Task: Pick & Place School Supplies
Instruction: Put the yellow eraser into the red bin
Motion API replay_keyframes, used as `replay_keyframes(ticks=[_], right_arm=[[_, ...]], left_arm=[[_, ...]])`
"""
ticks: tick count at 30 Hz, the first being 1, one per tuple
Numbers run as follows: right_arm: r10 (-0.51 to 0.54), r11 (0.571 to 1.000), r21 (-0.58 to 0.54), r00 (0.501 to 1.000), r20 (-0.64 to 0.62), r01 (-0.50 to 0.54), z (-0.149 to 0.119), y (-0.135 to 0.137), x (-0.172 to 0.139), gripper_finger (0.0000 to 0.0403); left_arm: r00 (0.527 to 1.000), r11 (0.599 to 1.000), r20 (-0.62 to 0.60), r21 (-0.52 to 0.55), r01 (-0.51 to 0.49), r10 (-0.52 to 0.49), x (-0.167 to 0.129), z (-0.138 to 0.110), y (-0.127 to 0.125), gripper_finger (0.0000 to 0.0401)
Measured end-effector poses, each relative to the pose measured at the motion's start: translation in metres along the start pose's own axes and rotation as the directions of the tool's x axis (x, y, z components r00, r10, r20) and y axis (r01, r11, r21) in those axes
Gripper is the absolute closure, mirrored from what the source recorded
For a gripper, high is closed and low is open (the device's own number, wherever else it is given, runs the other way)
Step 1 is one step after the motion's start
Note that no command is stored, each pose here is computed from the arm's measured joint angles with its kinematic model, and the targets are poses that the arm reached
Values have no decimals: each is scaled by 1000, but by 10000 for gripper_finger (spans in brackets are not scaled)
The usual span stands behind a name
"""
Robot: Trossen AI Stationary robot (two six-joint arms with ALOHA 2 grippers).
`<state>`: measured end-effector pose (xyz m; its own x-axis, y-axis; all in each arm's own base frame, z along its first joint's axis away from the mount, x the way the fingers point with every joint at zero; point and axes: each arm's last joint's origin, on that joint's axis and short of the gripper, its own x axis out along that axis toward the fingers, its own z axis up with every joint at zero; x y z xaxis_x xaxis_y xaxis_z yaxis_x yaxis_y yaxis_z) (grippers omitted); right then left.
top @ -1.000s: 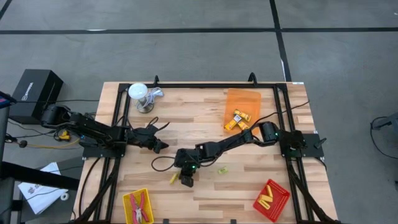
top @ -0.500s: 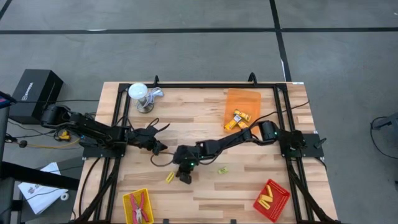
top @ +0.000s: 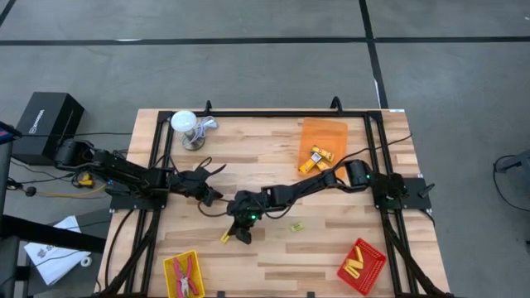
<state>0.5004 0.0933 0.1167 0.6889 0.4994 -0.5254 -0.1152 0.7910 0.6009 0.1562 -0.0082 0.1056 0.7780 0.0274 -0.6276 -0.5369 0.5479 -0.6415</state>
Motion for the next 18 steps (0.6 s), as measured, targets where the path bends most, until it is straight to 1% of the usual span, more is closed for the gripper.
replay_keyframes(ticks=[7, 11, 18], right_arm=[[-15, 1000, -6, 1000, -6, 15, -3, -4, 3, 403], [-24, 999, 27, 1000, -18, 25, -9, -11, 9, 403], [-27, 999, 30, 1000, -8, 28, -9, -12, 11, 403]], left_arm=[[1000, 1000, 2, -3, -3, 3, 0, 0, 0, 306], [1000, 1000, 1, -13, -5, 5, 0, 0, 0, 306], [1000, 1000, 1, -19, -5, 5, 0, 0, 1, 306]])
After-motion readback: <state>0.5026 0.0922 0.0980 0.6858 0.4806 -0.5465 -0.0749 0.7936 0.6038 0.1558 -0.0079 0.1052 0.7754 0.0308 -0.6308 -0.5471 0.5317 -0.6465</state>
